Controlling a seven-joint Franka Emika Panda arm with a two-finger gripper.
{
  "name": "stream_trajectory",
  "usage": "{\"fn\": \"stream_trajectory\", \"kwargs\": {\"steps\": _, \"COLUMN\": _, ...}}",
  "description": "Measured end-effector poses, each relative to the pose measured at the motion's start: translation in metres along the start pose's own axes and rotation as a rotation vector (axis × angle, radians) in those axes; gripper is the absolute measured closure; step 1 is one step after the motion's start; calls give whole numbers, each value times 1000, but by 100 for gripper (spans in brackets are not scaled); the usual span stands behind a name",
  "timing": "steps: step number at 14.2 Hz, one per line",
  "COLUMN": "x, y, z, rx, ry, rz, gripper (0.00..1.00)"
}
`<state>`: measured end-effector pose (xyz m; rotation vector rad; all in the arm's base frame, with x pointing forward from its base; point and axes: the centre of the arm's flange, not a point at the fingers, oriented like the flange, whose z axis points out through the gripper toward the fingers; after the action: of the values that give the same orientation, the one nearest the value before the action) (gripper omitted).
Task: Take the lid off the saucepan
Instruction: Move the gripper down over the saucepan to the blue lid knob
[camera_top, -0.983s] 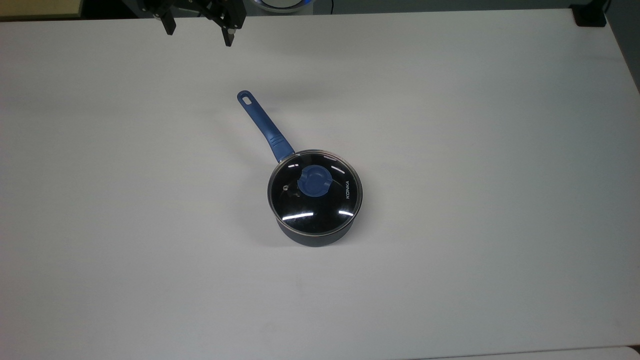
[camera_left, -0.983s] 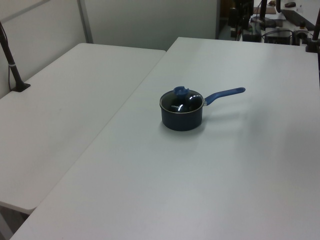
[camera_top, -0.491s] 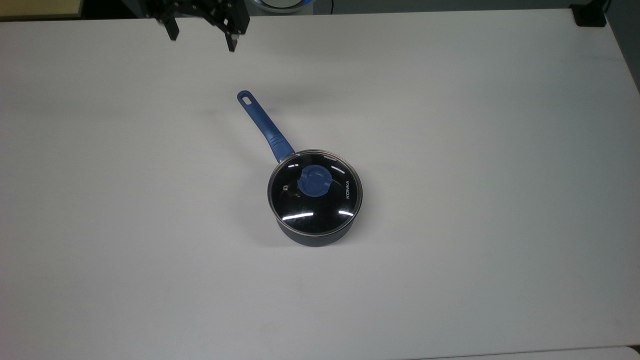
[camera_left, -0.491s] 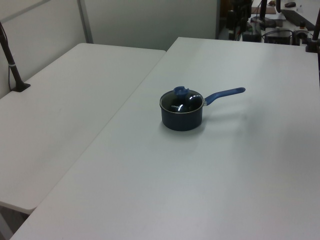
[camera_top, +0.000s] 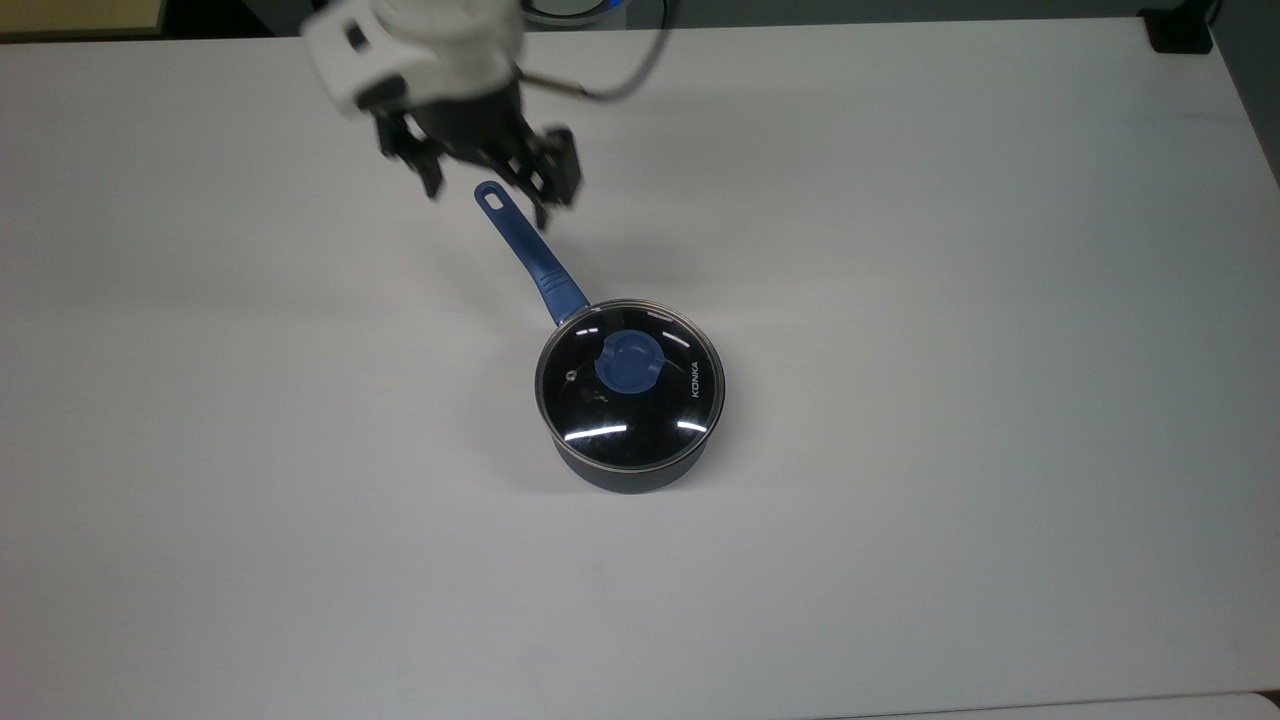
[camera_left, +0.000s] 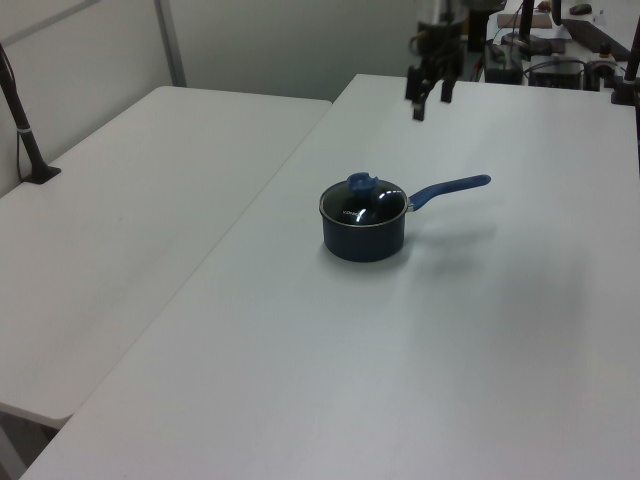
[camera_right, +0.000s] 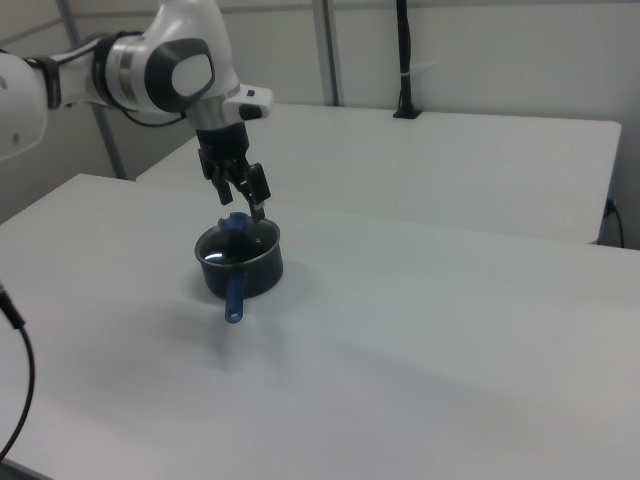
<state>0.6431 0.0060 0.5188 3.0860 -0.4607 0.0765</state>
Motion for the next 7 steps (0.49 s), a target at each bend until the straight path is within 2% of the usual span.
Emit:
{"fn": "stream_trajectory", "kwargs": {"steps": 2, "x": 12, "y": -30, "z": 18, "rx": 6, "ry": 40, "rz": 44, "gripper": 0}}
{"fn": "stream_trajectory", "kwargs": {"steps": 7, "x": 26, "y": -70, "z": 52, "rx": 32, "ry": 115, "rz": 98, "gripper": 0}}
